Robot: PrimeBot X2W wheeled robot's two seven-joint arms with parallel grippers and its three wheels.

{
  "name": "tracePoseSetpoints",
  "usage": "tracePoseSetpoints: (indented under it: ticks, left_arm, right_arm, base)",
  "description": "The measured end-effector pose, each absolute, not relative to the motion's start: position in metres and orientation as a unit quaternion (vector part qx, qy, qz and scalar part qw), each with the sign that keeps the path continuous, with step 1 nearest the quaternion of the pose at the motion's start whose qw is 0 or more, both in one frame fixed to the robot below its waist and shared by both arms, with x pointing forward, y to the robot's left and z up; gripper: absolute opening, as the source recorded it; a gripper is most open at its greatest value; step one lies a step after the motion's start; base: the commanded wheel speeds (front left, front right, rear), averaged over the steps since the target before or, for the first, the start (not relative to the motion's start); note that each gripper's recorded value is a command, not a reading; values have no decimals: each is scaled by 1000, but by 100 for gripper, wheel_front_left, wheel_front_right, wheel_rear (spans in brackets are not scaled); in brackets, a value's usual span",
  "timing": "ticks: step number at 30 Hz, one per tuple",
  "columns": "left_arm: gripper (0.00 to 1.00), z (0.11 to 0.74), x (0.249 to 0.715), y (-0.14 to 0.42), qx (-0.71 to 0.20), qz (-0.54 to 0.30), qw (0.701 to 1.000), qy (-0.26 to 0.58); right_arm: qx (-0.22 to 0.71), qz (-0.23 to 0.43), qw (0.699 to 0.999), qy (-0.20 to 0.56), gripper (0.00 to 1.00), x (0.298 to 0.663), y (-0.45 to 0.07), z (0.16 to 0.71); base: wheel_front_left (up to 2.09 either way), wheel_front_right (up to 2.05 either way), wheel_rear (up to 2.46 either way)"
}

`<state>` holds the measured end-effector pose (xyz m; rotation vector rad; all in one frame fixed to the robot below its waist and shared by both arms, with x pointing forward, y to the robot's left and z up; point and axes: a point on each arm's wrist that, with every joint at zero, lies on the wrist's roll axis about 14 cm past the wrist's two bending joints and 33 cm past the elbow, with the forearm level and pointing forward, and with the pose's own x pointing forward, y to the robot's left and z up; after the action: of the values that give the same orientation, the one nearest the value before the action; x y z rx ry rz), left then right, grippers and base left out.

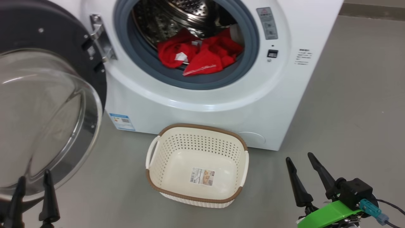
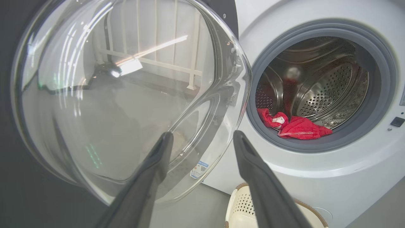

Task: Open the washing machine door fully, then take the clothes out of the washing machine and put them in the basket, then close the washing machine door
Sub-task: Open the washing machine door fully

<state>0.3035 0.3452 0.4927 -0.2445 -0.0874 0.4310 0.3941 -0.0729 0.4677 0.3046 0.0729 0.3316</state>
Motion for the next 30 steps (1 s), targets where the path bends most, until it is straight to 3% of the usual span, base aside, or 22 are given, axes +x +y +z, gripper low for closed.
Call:
tracePoseSetpoints:
  ticks: [30]
  left_arm:
    - [100, 488, 401, 208, -132, -26, 991, -14]
  right_arm:
    - [144, -4, 990, 14, 100, 368, -187, 469]
  base:
    - [0, 0, 0]
